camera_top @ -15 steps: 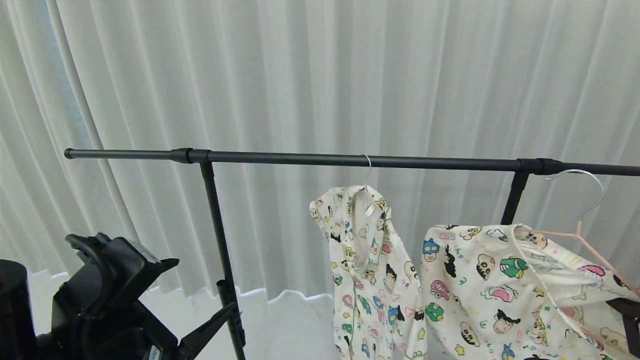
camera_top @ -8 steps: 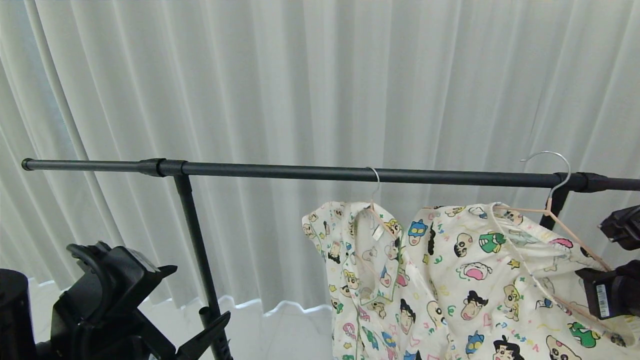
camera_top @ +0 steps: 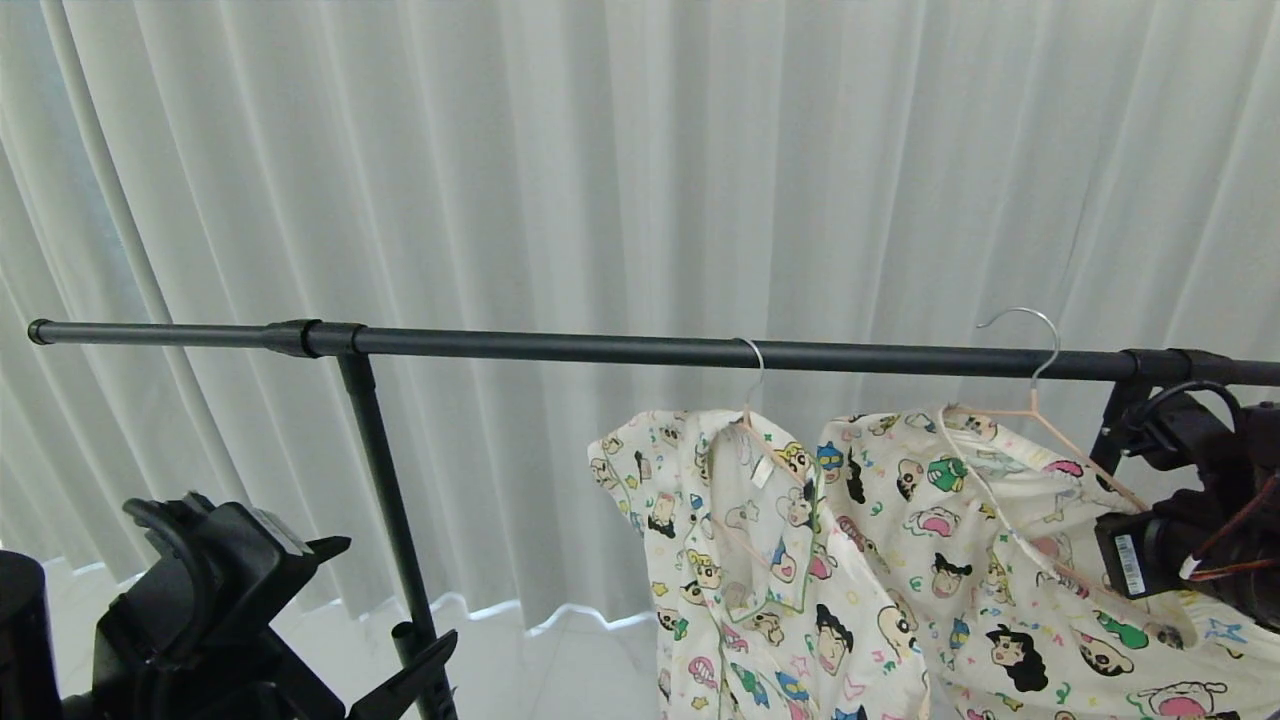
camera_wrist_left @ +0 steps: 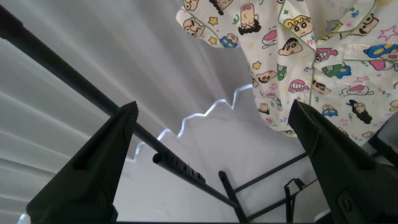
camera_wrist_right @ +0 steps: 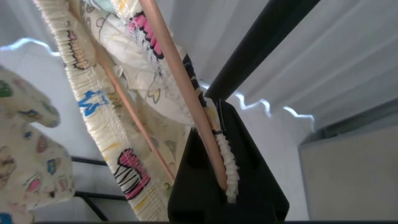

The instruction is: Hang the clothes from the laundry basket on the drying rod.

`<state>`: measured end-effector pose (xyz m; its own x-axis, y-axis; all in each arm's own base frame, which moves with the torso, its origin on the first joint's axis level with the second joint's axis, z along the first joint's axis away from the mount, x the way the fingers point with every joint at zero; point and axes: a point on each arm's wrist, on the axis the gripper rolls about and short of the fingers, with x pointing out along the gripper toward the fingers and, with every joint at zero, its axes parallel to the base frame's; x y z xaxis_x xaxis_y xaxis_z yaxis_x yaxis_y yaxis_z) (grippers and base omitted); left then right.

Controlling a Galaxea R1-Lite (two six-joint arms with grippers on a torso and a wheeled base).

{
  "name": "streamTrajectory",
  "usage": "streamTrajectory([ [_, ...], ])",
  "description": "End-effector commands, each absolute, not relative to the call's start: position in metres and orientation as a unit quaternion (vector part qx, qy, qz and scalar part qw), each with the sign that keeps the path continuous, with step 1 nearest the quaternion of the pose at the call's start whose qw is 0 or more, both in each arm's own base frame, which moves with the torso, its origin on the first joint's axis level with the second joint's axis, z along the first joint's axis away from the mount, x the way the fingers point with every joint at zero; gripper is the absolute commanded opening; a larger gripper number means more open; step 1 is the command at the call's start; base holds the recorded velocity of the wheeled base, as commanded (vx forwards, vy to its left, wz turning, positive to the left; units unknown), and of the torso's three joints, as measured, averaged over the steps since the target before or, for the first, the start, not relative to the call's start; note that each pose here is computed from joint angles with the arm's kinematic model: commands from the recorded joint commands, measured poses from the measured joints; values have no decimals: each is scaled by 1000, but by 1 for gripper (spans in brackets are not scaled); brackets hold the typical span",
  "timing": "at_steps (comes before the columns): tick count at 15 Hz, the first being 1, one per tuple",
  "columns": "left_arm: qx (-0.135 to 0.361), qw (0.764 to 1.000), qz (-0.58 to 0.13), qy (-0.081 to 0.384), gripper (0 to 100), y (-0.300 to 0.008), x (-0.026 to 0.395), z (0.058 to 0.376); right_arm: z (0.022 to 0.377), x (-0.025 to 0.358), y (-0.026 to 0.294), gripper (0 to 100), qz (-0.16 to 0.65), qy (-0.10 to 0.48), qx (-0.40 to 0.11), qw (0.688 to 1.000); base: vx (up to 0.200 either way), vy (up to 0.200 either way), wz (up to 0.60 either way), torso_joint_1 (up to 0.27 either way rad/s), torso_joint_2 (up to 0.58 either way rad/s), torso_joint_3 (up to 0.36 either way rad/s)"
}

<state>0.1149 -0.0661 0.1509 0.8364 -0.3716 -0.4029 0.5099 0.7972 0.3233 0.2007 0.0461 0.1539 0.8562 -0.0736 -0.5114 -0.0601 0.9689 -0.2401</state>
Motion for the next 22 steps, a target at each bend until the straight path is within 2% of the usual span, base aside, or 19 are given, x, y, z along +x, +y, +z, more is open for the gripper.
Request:
streamTrajectory([
  [1, 213, 935, -235, 157, 100, -65, 114, 152, 140, 213, 52, 0, -13, 297, -138, 945, 0, 0, 0, 0, 0, 0],
  [8, 221, 941, -206, 153, 100, -58, 105, 149, 139, 212, 52, 0, -15, 299, -133, 945, 0, 0, 0, 0, 0, 0],
  [9, 222, 941, -205, 153, 100, -58, 105, 149, 139, 210, 52, 100, -15, 299, -132, 945, 0, 0, 0, 0, 0, 0],
  [13, 219, 942, -201, 153, 100, -58, 106, 150, 148, 191, 46, 100, -20, 274, -112, 955, 0, 0, 0, 0, 0, 0],
  [14, 217, 943, -198, 154, 100, -57, 106, 149, 149, 175, 42, 100, -18, 264, -99, 959, 0, 0, 0, 0, 0, 0],
  [16, 214, 947, -183, 157, 100, -53, 107, 149, 158, 147, 36, 100, 18, 221, -37, 974, 0, 0, 0, 0, 0, 0],
  [18, 209, 952, -151, 163, 100, -46, 109, 149, 165, 119, 30, 100, 67, 177, 4, 982, 0, 0, 0, 0, 0, 0],
  [20, 202, 958, -112, 172, 100, -36, 112, 148, 165, 96, 25, 100, 91, 145, 15, 985, 0, 0, 0, 0, 0, 0],
  [22, 195, 961, -70, 183, 100, -25, 111, 145, 159, 83, 20, 100, 81, 134, 17, 988, 0, 0, 0, 0, 0, 0],
])
